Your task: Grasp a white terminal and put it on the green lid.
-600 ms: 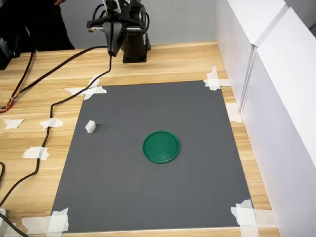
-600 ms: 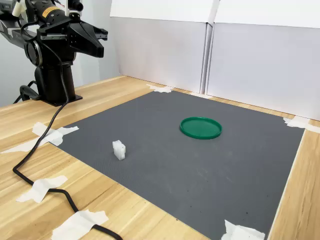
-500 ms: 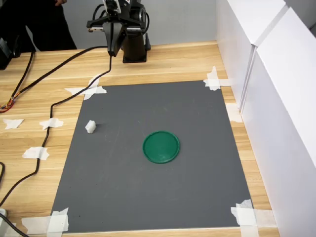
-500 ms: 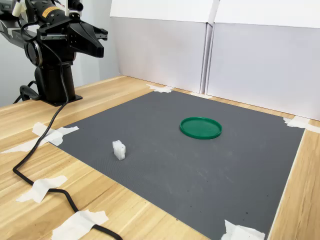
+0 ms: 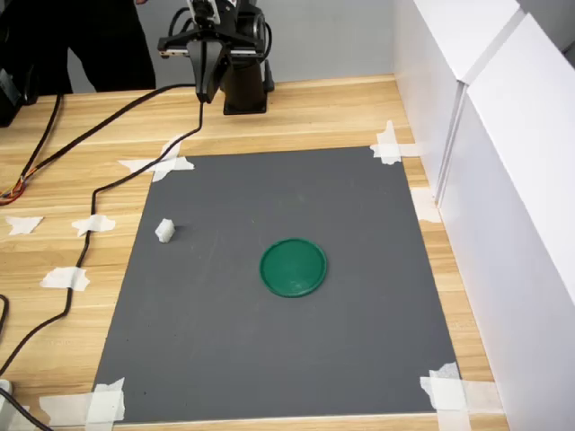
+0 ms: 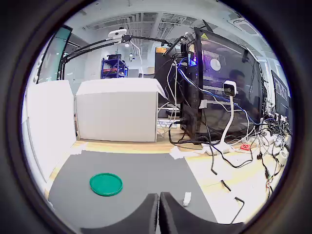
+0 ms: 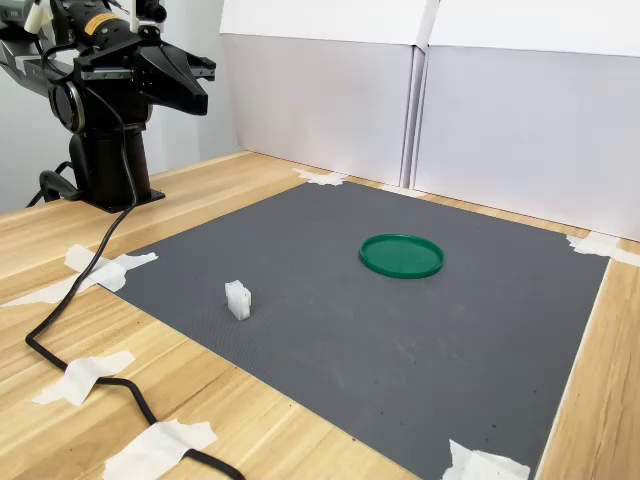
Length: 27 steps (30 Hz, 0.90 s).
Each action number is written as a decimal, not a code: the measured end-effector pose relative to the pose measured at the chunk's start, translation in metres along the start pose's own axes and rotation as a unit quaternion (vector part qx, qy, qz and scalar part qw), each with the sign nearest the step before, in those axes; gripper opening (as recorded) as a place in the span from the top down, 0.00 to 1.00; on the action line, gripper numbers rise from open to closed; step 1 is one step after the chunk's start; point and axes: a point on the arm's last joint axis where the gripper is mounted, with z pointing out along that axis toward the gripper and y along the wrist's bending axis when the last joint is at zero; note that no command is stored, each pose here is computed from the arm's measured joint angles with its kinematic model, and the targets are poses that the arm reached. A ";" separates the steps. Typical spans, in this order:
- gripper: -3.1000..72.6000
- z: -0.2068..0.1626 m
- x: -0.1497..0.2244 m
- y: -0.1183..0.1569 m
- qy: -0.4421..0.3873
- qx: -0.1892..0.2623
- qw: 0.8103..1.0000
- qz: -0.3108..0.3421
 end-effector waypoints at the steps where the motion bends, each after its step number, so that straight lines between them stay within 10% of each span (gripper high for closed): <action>1: 0.98 0.000 0.000 0.000 0.000 0.000 1.000 0.000; 27: 0.98 0.006 -0.025 -0.001 0.016 -0.001 1.000 0.000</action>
